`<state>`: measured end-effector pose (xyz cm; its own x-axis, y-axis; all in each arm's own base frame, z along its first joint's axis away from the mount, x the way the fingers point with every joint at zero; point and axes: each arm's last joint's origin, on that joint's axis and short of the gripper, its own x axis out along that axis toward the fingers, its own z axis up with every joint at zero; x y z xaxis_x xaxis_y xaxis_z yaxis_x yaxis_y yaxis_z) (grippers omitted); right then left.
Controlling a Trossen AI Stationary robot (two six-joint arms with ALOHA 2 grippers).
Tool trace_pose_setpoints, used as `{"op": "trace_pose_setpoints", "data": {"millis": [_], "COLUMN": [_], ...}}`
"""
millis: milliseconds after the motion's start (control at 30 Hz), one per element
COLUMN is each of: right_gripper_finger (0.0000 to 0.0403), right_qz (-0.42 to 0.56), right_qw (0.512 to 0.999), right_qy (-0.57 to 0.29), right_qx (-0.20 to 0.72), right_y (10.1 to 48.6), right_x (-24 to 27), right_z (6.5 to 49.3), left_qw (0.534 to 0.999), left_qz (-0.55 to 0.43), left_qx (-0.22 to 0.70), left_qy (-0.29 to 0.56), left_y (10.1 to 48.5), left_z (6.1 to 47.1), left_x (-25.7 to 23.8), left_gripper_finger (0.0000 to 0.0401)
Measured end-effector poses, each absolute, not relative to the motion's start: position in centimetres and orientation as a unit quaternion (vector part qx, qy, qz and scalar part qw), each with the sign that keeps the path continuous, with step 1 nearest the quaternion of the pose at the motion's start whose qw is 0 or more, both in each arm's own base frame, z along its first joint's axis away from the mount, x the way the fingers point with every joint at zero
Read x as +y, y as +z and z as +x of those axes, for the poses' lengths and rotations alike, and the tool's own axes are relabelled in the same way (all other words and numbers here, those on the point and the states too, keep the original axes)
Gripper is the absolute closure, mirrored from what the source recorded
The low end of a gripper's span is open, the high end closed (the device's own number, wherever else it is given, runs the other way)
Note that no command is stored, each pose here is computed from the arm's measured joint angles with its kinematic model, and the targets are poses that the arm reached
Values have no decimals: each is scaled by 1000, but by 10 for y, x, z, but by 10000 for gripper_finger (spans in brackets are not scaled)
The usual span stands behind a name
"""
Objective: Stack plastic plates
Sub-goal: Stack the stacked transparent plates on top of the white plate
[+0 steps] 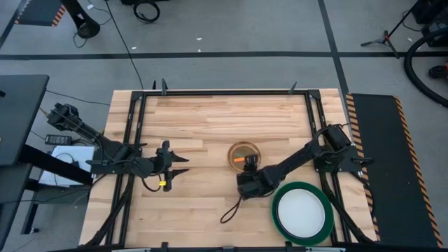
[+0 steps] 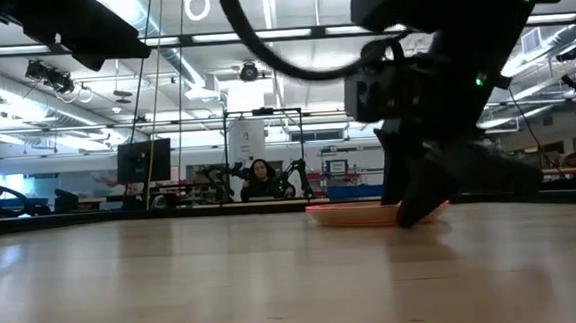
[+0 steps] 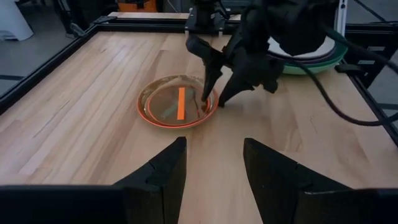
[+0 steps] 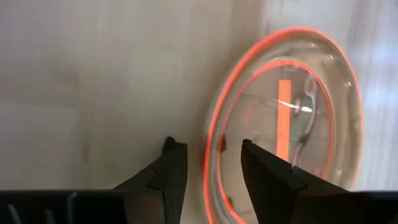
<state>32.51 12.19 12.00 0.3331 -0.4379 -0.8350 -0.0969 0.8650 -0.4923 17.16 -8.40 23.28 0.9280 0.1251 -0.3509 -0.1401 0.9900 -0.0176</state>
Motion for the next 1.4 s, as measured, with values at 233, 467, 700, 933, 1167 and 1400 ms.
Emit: {"op": "trace_pose_setpoints", "data": {"millis": [233, 467, 700, 933, 1167, 1400], "right_gripper_finger": [263, 317, 390, 392, 392, 392], "right_qz": [-254, -222, -202, -198, -229, -199], "right_qw": [771, 767, 766, 752, 732, 759], "right_qy": [-141, -149, -143, -135, -139, -159], "right_qx": [567, 583, 593, 614, 627, 599], "right_y": [117, 115, 116, 123, 150, 180], "right_x": [118, 112, 108, 119, 139, 165], "right_z": [320, 319, 320, 316, 314, 317], "left_qw": [984, 985, 988, 993, 993, 994], "left_qz": [-31, -35, -23, -9, -10, -15], "left_qx": [164, 155, 141, 106, 102, 103], "left_qy": [66, 64, 58, 50, 50, 41], "left_y": [236, 238, 241, 249, 249, 249], "left_z": [173, 173, 175, 177, 177, 176], "left_x": [-85, -85, -86, -87, -87, -89], "left_gripper_finger": [235, 235, 235, 235, 235, 235]}}
